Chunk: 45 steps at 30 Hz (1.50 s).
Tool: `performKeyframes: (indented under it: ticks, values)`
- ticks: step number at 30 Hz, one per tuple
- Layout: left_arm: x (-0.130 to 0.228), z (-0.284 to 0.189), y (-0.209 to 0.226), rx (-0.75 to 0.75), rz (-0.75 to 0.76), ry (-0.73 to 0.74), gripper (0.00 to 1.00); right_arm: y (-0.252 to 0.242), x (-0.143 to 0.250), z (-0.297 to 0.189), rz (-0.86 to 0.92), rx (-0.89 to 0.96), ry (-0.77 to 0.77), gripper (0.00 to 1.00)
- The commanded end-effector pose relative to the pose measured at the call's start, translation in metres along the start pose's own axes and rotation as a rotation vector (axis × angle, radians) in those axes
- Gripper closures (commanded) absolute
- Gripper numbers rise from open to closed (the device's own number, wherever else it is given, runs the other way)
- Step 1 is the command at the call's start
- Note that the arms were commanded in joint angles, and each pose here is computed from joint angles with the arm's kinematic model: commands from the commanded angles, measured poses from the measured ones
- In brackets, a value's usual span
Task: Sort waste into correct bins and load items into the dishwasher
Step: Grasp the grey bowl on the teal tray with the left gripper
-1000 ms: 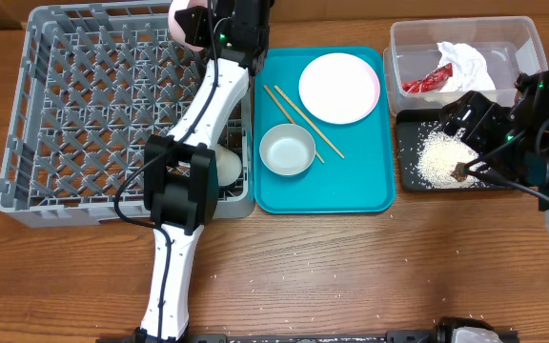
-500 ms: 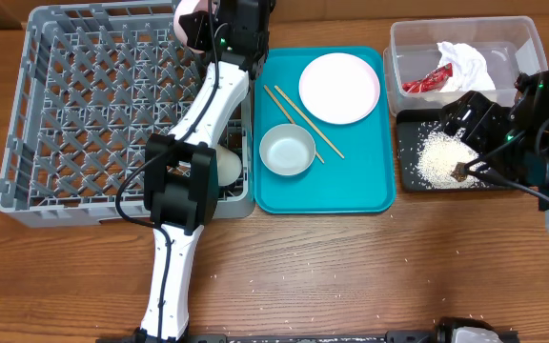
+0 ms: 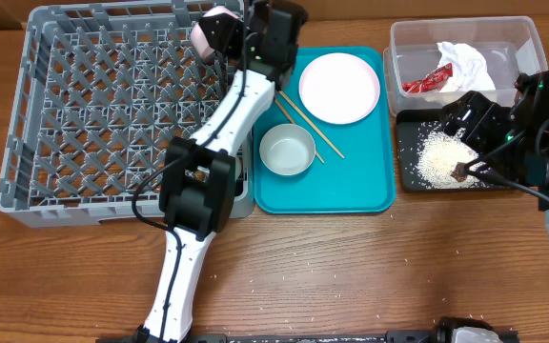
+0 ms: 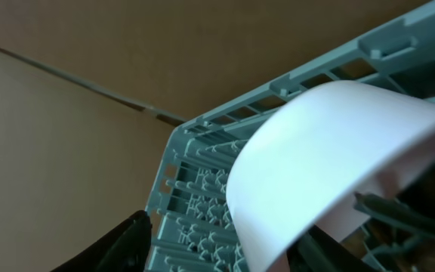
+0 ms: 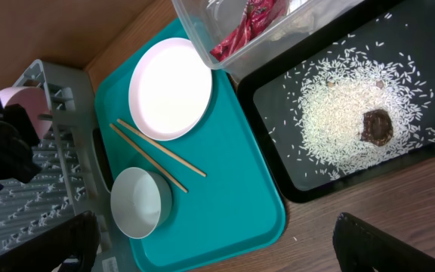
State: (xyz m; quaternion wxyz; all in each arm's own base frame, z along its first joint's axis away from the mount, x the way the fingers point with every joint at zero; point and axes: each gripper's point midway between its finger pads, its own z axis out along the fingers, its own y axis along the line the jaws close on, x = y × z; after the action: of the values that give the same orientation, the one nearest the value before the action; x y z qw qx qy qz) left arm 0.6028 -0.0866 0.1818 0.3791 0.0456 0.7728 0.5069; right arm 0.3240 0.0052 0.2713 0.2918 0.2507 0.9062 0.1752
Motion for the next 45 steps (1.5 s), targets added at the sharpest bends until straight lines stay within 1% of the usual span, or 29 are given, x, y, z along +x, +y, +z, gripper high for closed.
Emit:
performKeyframes:
  ticks: [1,5,9,12,13,15,16,18,19,20,21,22,23,25,26,28,32,33,34,38,40,41,42,43,44,45]
  values:
    - [0.004,-0.014,-0.007,-0.023,0.054,0.007,0.4,0.001,-0.003,-0.004,-0.002,-0.004,-0.017,0.0]
    - [0.007,-0.025,-0.016,-0.001,0.104,0.004,0.4,0.001,-0.003,-0.004,-0.002,-0.004,-0.017,0.0]
    - [0.005,-0.035,-0.022,0.017,0.12,-0.01,0.39,0.001,-0.003,-0.004,-0.002,-0.004,-0.017,0.0]
    - [-0.004,-0.052,-0.023,0.035,0.109,-0.038,0.38,0.001,-0.003,-0.004,-0.002,-0.004,-0.017,0.0]
    - [-0.007,-0.057,-0.023,0.046,0.103,-0.049,0.38,0.001,-0.003,-0.004,-0.002,-0.003,-0.016,0.0]
    - [-0.017,-0.077,-0.023,0.121,0.081,-0.088,0.38,0.001,-0.003,-0.004,-0.002,-0.003,-0.016,0.0]
    - [-0.021,-0.086,-0.023,0.165,0.063,-0.102,0.38,0.001,-0.003,-0.004,-0.002,-0.004,-0.017,0.0]
    - [-0.024,-0.109,-0.029,0.325,0.034,-0.124,0.38,0.001,-0.003,-0.004,-0.002,-0.003,-0.016,0.0]
    - [-0.024,-0.128,-0.037,0.499,0.031,-0.128,0.37,0.001,-0.003,-0.004,-0.002,-0.004,-0.017,0.0]
    - [-0.02,-0.155,-0.052,0.736,0.052,-0.132,0.35,0.001,-0.003,-0.004,-0.002,-0.004,-0.017,0.0]
    - [-0.017,-0.167,-0.057,0.839,0.06,-0.13,0.36,0.001,-0.003,-0.004,-0.002,-0.004,-0.017,0.0]
    - [-0.01,-0.186,-0.064,1.012,0.067,-0.11,0.36,0.001,-0.003,-0.004,-0.002,-0.004,-0.017,0.0]
    - [0.003,-0.193,-0.068,1.114,0.091,-0.068,0.36,0.001,-0.003,-0.004,-0.002,-0.003,-0.017,0.0]
    - [0.026,-0.191,-0.073,1.19,0.135,0.013,0.37,0.001,-0.003,-0.004,-0.002,-0.004,-0.017,0.0]
    - [0.043,-0.187,-0.077,1.24,0.188,0.059,0.37,0.001,-0.003,-0.004,-0.002,-0.003,-0.017,0.0]
    - [0.062,-0.187,-0.082,1.317,0.278,0.083,0.37,0.001,-0.003,-0.004,-0.002,-0.004,-0.017,0.0]
    - [0.087,-0.181,-0.093,1.37,0.383,0.123,0.36,0.001,-0.003,-0.004,-0.002,-0.004,-0.017,0.0]
    - [0.105,-0.178,-0.104,1.385,0.454,0.16,0.36,0.001,-0.003,-0.004,-0.002,-0.004,-0.017,0.0]
    - [0.115,-0.177,-0.111,1.391,0.485,0.187,0.36,0.001,-0.003,-0.004,-0.002,-0.004,-0.017,0.0]
    - [0.133,-0.174,-0.131,1.4,0.521,0.244,0.4,0.001,-0.003,-0.004,-0.002,-0.004,-0.017,0.0]
    - [0.138,-0.174,-0.135,1.402,0.53,0.257,0.47,0.001,-0.003,-0.004,-0.002,-0.004,-0.017,0.0]
    - [0.138,-0.174,-0.135,1.402,0.53,0.258,0.6,0.001,-0.003,-0.004,-0.002,-0.004,-0.017,0.0]
    - [0.138,-0.173,-0.134,1.402,0.529,0.258,0.71,0.001,-0.003,-0.004,-0.002,-0.004,-0.017,0.0]
    - [0.138,-0.172,-0.134,1.391,0.516,0.273,0.79,0.001,-0.003,-0.004,-0.002,-0.004,-0.017,0.0]
    - [0.139,-0.172,-0.134,1.388,0.509,0.283,0.83,0.001,-0.003,-0.004,-0.002,-0.004,-0.017,0.0]
    - [0.139,-0.172,-0.134,1.384,0.498,0.292,0.9,0.001,-0.003,-0.004,-0.002,-0.004,-0.017,0.0]
